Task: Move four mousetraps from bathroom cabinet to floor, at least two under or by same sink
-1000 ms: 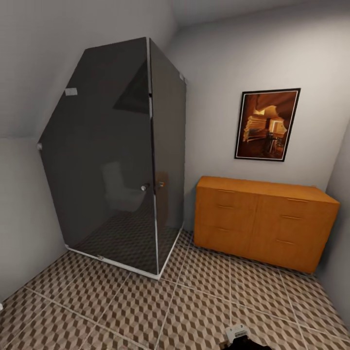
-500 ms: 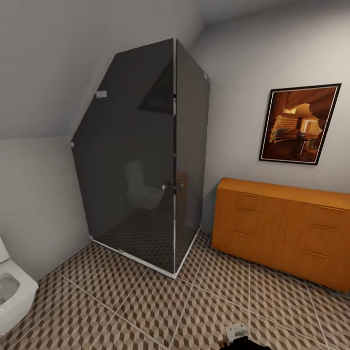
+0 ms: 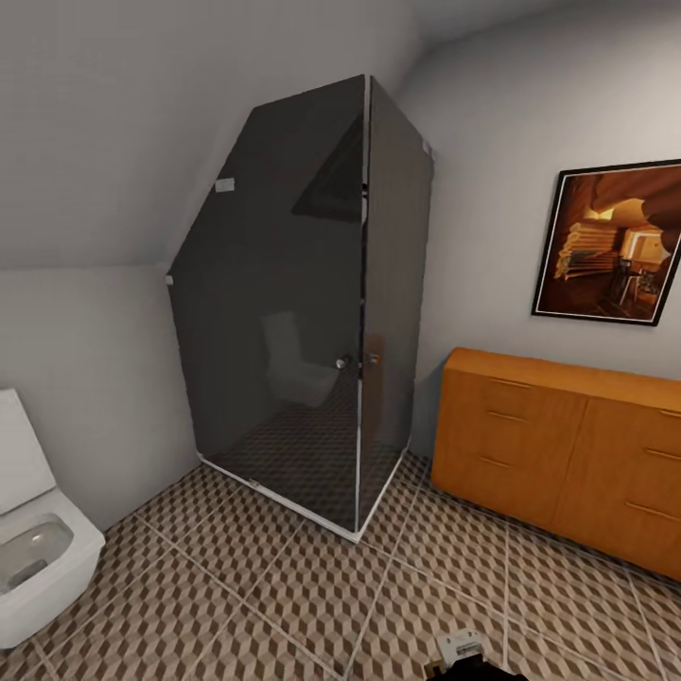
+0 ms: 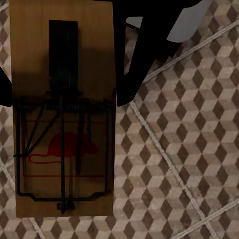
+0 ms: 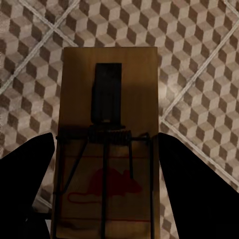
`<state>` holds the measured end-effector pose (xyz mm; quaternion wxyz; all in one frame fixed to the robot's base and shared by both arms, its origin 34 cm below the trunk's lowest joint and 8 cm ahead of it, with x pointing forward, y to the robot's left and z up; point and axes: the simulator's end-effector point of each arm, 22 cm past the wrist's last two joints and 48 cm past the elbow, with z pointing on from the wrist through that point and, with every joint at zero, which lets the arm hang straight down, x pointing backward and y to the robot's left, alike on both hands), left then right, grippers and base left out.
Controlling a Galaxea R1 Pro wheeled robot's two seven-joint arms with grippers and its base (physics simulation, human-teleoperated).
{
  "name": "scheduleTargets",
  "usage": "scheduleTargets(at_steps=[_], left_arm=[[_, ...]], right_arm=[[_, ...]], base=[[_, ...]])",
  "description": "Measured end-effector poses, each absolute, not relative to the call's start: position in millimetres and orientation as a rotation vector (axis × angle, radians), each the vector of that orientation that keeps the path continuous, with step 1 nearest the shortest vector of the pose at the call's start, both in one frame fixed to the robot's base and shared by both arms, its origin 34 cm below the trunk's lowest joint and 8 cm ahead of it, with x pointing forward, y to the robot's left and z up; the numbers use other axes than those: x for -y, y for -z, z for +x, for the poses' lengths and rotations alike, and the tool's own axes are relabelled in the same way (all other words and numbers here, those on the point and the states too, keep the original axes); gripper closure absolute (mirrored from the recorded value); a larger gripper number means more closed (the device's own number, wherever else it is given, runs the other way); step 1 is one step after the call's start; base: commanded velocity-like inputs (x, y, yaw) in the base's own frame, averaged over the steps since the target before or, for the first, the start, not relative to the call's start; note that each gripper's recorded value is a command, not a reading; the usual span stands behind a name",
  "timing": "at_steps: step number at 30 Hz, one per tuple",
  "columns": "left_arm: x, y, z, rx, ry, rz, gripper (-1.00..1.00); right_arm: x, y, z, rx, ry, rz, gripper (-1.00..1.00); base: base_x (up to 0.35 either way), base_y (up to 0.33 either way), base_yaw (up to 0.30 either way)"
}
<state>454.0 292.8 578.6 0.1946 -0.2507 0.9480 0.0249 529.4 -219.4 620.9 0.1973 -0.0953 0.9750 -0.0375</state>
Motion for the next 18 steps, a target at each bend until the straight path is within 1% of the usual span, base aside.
scheduleTargets(at_steps=[6, 18], left_arm=[[-293.2, -579.0, 454.5, -2.656, -0.07, -0.703, 1.0], [-294.4, -579.2, 454.5, -2.655, -0.073, -0.704, 1.0]], right_arm=[[219.7, -621.2, 529.9, -2.728, 0.103, -0.267, 1.0], [219.7, -621.4, 530.1, -2.728, 0.103, -0.266, 1.0]], base=[[0.0, 0.0, 0.237], [0.0, 0.0, 0.269]])
